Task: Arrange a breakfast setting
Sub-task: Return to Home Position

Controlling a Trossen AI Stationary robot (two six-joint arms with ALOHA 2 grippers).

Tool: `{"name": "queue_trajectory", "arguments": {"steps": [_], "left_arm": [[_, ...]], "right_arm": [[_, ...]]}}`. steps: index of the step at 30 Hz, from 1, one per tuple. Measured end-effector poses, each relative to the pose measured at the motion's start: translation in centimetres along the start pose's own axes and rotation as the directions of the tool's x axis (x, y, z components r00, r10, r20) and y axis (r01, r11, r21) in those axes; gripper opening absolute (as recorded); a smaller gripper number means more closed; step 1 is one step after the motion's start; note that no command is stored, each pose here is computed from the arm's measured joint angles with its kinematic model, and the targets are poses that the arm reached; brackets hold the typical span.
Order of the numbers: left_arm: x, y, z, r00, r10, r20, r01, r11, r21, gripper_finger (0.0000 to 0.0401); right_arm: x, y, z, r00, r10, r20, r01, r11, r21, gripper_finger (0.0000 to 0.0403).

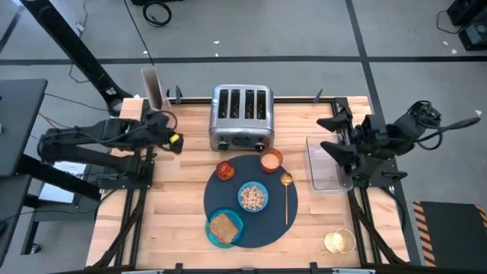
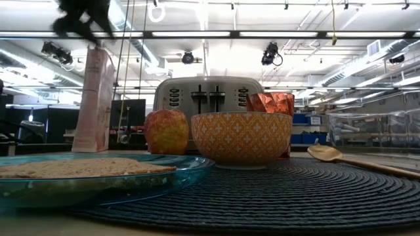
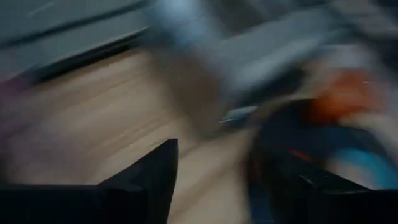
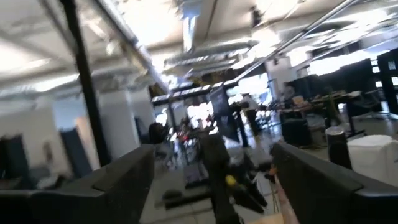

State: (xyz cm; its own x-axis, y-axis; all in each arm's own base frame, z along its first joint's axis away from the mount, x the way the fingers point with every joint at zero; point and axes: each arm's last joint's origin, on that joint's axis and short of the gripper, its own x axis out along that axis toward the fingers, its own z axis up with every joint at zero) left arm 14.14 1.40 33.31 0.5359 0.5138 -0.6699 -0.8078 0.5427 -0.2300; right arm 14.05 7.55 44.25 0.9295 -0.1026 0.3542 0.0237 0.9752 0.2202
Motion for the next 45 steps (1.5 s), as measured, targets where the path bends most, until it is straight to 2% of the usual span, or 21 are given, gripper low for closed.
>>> {"name": "queue_trajectory", "arguments": {"steps": [1,3,5,7,9,10,14,16,19,21,26,29,31,34,40,43,45], "left_arm": [[-0.5,-0.8,0.0,0.996,-0.086,0.029,0.085,0.995,0.046,0.0207],[-1.6,-2.3,0.1,0.965,-0.249,0.084,0.236,0.961,0.143,0.0186],[-2.6,-3.7,0.0,0.915,-0.384,0.125,0.346,0.904,0.250,0.0161],[-3.6,-4.9,0.1,0.851,-0.505,0.140,0.432,0.828,0.358,0.0132],[-4.4,-5.7,0.4,0.783,-0.602,0.159,0.478,0.745,0.465,0.0103],[-4.7,-5.9,0.5,0.757,-0.630,0.173,0.484,0.718,0.501,0.0089],[-6.0,-6.7,0.9,0.658,-0.715,0.235,0.548,0.670,0.501,0.0048],[-6.3,-6.8,1.1,0.630,-0.733,0.256,0.569,0.660,0.491,0.0038],[-6.4,-7.0,1.2,0.615,-0.740,0.273,0.585,0.660,0.471,0.0032],[-6.3,-7.2,1.3,0.616,-0.735,0.283,0.573,0.664,0.480,0.0031],[-5.7,-8.0,3.2,0.544,-0.743,0.390,0.515,0.663,0.543,0.0035],[-4.3,-8.3,3.8,0.554,-0.740,0.383,0.478,0.659,0.581,0.0035],[-3.5,-8.2,4.2,0.575,-0.730,0.370,0.452,0.660,0.599,0.0035],[-3.0,-7.7,4.8,0.557,-0.757,0.342,0.458,0.624,0.634,0.0036],[-4.3,-5.4,5.1,0.564,-0.751,0.343,0.449,0.628,0.636,0.0036],[-4.7,-4.6,5.0,0.574,-0.746,0.338,0.426,0.624,0.655,0.0036],[-4.5,-4.5,4.7,0.567,-0.748,0.346,0.416,0.622,0.664,0.0036]], "right_arm": [[-0.1,-0.1,-0.1,1.000,0.016,-0.017,-0.016,1.000,-0.013,0.0310],[-0.3,-0.1,-0.3,0.998,0.055,-0.045,-0.056,0.998,-0.029,0.0272],[-0.2,0.2,-0.6,0.992,0.109,-0.066,-0.112,0.993,-0.041,0.0226],[-0.2,0.2,-1.2,0.988,0.126,-0.093,-0.132,0.990,-0.058,0.0179],[-0.2,0.2,-1.7,0.987,0.113,-0.110,-0.122,0.989,-0.082,0.0138],[-0.2,0.2,-1.9,0.989,0.094,-0.114,-0.105,0.990,-0.090,0.0121],[-0.2,0.1,-2.4,0.988,0.081,-0.128,-0.091,0.993,-0.076,0.0078],[0.0,0.4,-2.8,0.986,0.099,-0.137,-0.106,0.993,-0.050,0.0068],[0.4,-0.2,-3.4,0.981,0.081,-0.175,-0.098,0.991,-0.091,0.0063],[0.9,-1.3,-4.0,0.974,0.041,-0.225,-0.065,0.993,-0.097,0.0063],[2.4,-5.1,-5.3,0.936,0.032,-0.351,-0.069,0.993,-0.093,0.0064],[2.5,-7.2,-5.5,0.918,-0.049,-0.393,-0.013,0.988,-0.152,0.0063],[1.8,-8.2,-4.9,0.913,-0.134,-0.385,0.049,0.974,-0.222,0.0063],[0.1,-9.1,-3.7,0.906,-0.199,-0.372,0.087,0.951,-0.298,0.0063],[-4.8,-9.4,-1.3,0.935,-0.145,-0.323,0.046,0.954,-0.295,0.0062],[-7.1,-9.6,-1.4,0.956,-0.131,-0.263,0.054,0.959,-0.278,0.0062],[-8.2,-9.9,-2.3,0.964,-0.135,-0.227,0.071,0.961,-0.267,0.0062]]}}
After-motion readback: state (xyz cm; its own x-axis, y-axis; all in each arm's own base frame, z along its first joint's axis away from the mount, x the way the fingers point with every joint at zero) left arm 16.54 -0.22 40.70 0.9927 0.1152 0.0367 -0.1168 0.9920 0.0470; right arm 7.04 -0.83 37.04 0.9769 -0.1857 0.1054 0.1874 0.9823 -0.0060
